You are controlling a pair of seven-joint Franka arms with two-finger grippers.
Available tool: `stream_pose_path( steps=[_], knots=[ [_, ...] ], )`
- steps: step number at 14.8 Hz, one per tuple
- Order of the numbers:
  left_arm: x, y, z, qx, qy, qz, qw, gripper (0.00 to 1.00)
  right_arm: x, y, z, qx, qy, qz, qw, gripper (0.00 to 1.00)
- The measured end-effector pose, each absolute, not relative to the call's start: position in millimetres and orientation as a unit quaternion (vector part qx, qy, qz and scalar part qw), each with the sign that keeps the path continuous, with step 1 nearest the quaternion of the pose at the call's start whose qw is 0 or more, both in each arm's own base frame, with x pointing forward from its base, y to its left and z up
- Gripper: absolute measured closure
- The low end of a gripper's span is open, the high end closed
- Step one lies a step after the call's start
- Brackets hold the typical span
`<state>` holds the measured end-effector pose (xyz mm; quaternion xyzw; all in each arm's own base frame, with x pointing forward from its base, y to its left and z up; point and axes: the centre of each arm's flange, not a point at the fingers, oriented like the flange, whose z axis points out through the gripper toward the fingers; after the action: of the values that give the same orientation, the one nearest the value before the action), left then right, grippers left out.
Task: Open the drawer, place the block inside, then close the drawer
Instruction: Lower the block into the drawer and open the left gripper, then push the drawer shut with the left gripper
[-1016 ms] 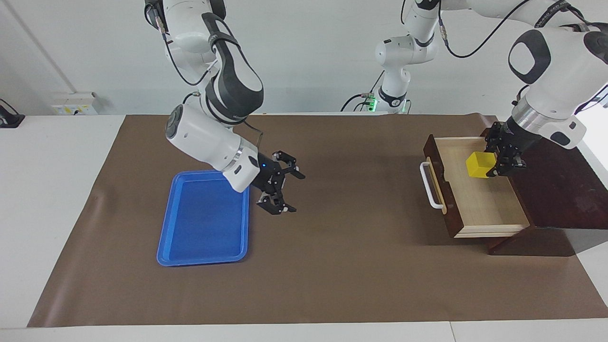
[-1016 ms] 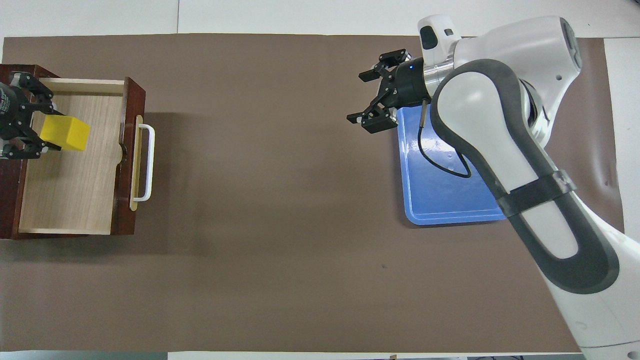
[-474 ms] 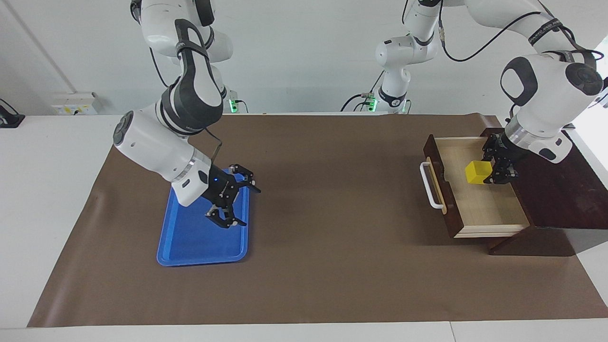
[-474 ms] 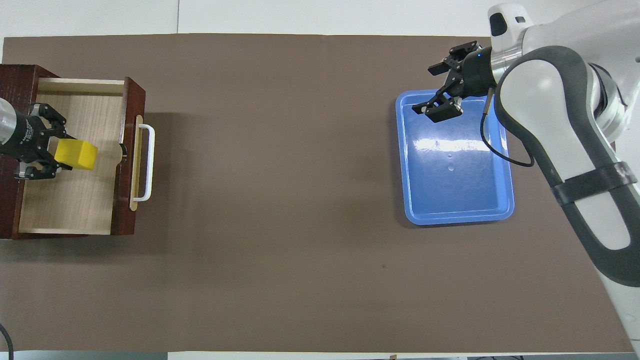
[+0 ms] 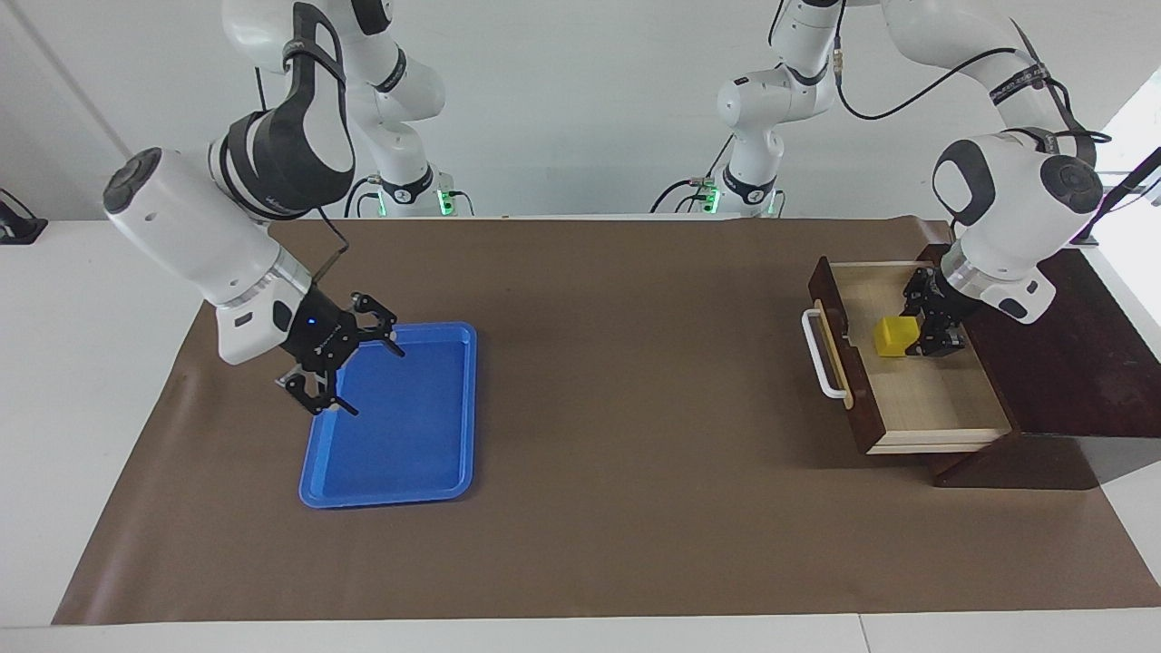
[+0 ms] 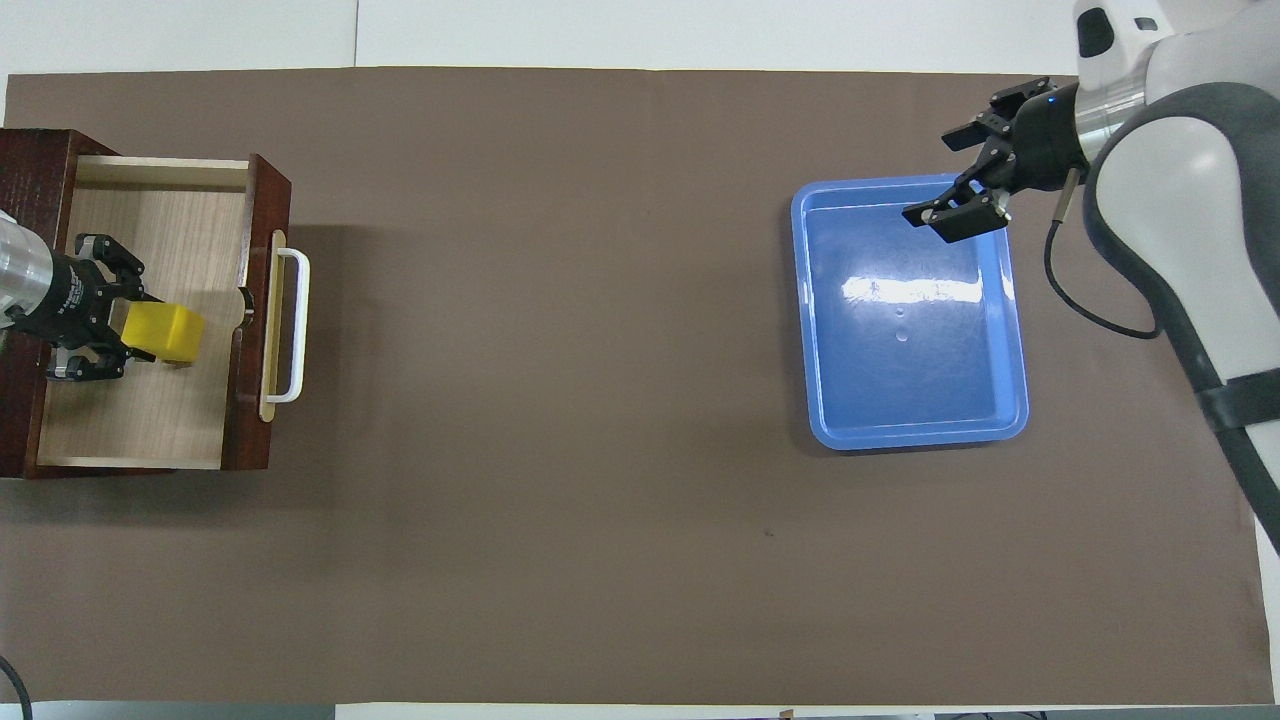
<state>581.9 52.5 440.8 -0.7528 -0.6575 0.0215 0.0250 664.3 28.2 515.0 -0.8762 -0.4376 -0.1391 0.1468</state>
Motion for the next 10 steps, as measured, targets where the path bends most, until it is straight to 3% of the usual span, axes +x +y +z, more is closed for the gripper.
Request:
stream_pose_path(
  steps=[3,6,8,10],
  knots=[
    [583,51,450,-0.754,-0.657,0.013,0.02,0.0,650,-1,541,-0.903,-0.396,-0.118,0.121,0.0],
    [594,25,487,-0.755,-0.656,0.003,0.011,0.0,627,-9,575,-0.937,-0.326,-0.085,0.092,0.0],
    [601,-21,516,-0.751,-0.66,0.0,0.009,0.0,607,-10,596,-0.958,-0.266,-0.06,0.086,0.0],
    [602,-70,520,-0.749,-0.662,-0.001,0.011,0.0,587,-15,613,-0.976,-0.198,-0.031,0.081,0.0]
  ],
)
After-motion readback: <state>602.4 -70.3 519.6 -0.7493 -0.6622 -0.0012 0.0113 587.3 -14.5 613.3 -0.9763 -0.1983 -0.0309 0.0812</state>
